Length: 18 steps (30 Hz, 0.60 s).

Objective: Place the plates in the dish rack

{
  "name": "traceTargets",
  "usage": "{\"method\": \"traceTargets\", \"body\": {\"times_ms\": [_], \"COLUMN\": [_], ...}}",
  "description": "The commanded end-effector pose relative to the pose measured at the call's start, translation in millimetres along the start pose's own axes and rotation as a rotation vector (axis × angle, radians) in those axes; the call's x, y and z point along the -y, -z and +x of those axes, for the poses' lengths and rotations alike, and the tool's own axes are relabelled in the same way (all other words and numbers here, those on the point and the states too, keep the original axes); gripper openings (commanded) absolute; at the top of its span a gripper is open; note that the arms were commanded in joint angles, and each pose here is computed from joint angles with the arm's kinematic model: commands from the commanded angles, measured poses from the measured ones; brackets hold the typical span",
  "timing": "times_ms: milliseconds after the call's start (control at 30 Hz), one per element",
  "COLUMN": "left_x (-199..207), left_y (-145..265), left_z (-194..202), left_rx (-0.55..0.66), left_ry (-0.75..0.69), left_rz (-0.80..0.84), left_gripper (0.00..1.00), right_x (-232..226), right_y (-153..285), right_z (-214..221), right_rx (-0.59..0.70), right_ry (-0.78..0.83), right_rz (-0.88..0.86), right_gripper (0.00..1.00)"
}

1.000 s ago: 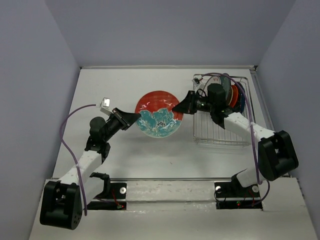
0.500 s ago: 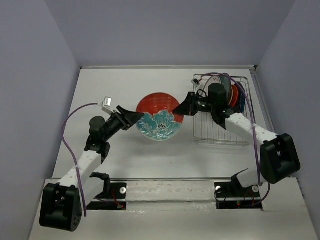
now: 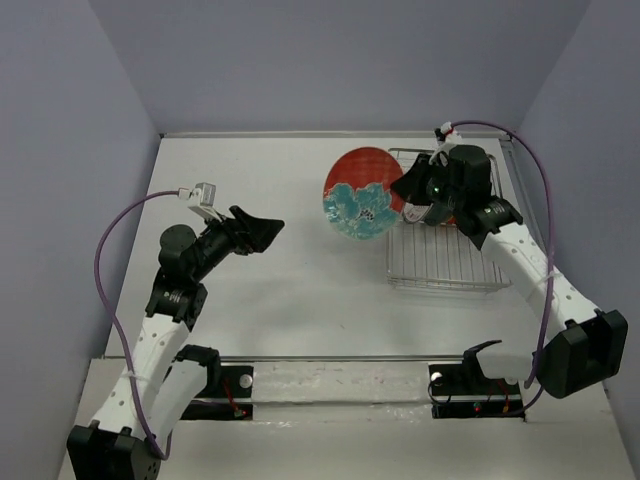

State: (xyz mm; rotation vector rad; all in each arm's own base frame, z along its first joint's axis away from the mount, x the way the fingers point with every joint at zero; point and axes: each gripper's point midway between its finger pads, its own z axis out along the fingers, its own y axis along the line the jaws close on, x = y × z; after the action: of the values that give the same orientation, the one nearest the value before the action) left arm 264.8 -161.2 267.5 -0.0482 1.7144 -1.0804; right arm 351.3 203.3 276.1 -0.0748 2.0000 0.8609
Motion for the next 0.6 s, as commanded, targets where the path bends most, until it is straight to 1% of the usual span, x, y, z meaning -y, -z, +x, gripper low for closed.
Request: {"method": "traceTargets", "body": {"times_ms": [0, 67, 167, 233, 267, 367, 567], "left_x": [-12, -18, -29, -24, -22, -19, -15], "left_y": [17, 23, 30, 29, 29, 29, 31], "left_z": [-3, -5, 2, 5, 5, 4, 10], "left_rx": [-0.024, -0.012, -0.035, -0.039, -0.043, -0.037, -0.051], "left_ry": [-0.182, -0.227, -0.269, -0.275, -0.275, -0.285, -0.285], "left_rz": [-0.102, -0.143, -0.191, -0.164, -0.152, -0.151, -0.14], "left_gripper": [0.99, 0.99, 0.99, 0.99, 0.99, 0.99, 0.99], "right_x": [11, 28, 45, 49, 59, 64, 77], "right_y": [55, 70, 90, 98, 101, 108, 97], "right_z": [-115, -130, -150, -161, -164, -175, -181], "right_rx": [0.359, 0.413, 0.457, 0.474, 0.481, 0.485, 0.432], "right_ry": [0.124, 0.159, 0.194, 0.224, 0.231, 0.263, 0.314], "right_rz": [0.292, 0.423, 0.584, 0.642, 0.707, 0.779, 0.862], "right_gripper": [0.07, 0.07, 0.07, 0.07, 0.07, 0.07, 0.07]}}
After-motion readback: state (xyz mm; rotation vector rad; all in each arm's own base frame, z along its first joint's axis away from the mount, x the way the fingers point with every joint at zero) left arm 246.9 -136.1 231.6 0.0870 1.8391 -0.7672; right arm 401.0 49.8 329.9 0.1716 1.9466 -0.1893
